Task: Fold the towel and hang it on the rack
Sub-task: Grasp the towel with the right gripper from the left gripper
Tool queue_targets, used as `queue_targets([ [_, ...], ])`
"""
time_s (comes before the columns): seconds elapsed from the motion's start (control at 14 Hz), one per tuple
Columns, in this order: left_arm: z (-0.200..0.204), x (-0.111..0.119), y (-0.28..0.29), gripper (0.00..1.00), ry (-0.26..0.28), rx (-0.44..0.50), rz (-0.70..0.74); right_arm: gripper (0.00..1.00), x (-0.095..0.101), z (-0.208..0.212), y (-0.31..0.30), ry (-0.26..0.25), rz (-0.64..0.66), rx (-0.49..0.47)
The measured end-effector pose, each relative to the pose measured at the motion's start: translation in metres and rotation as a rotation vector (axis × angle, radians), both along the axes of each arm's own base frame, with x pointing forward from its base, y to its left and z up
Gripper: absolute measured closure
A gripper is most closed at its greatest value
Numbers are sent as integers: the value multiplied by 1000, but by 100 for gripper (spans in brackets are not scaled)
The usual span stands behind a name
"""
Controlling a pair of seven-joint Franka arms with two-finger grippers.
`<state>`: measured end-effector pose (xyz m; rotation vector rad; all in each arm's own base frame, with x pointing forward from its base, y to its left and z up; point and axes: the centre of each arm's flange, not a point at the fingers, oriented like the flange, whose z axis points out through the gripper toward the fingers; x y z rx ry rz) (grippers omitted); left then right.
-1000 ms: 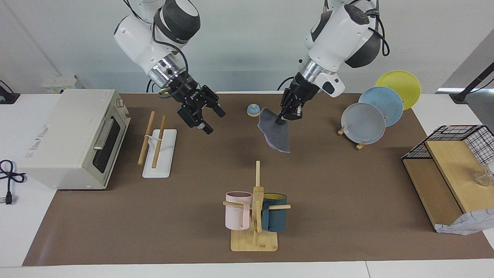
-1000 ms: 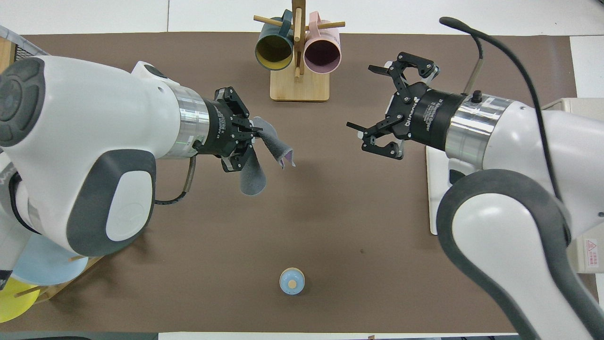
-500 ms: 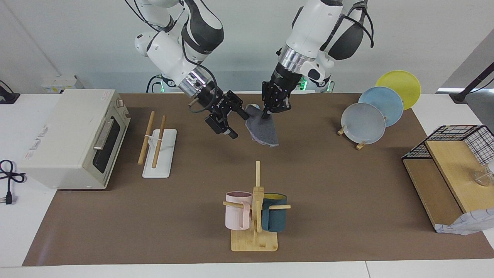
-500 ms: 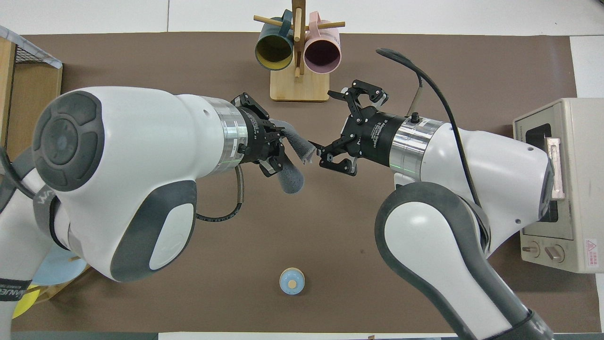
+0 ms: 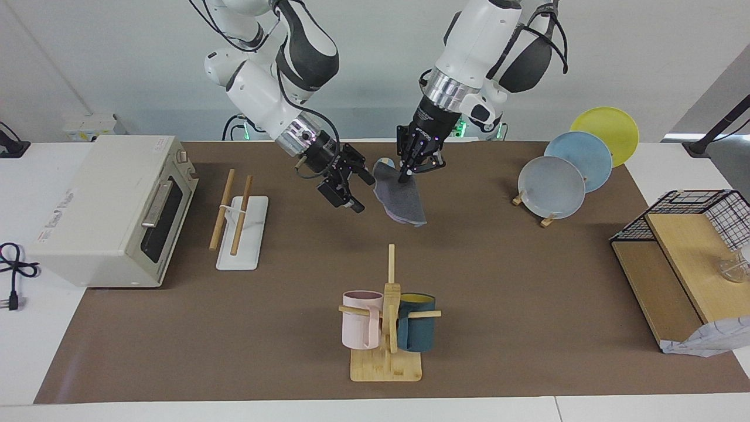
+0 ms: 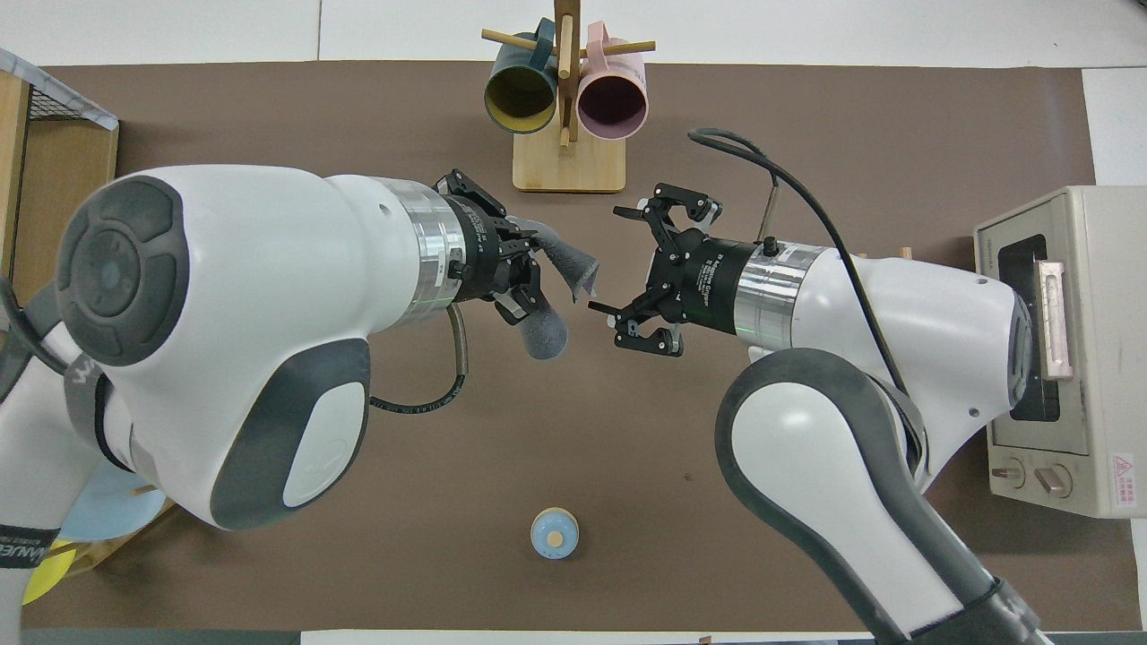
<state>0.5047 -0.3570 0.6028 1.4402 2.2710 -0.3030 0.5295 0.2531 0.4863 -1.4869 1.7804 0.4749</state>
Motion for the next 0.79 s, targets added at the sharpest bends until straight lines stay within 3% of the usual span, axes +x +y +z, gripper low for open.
queue_targets([
  [0.21,-5,8,5,98,-54,-32,33,0,-8,2,6,23,48,9],
  [0.43,-22,5,5,98,-57,-28,39,0,-17,5,20,26,70,15],
  [0.79,-21,0,6,98,-62,-25,37,0,-14,9,22,-20,31,7],
])
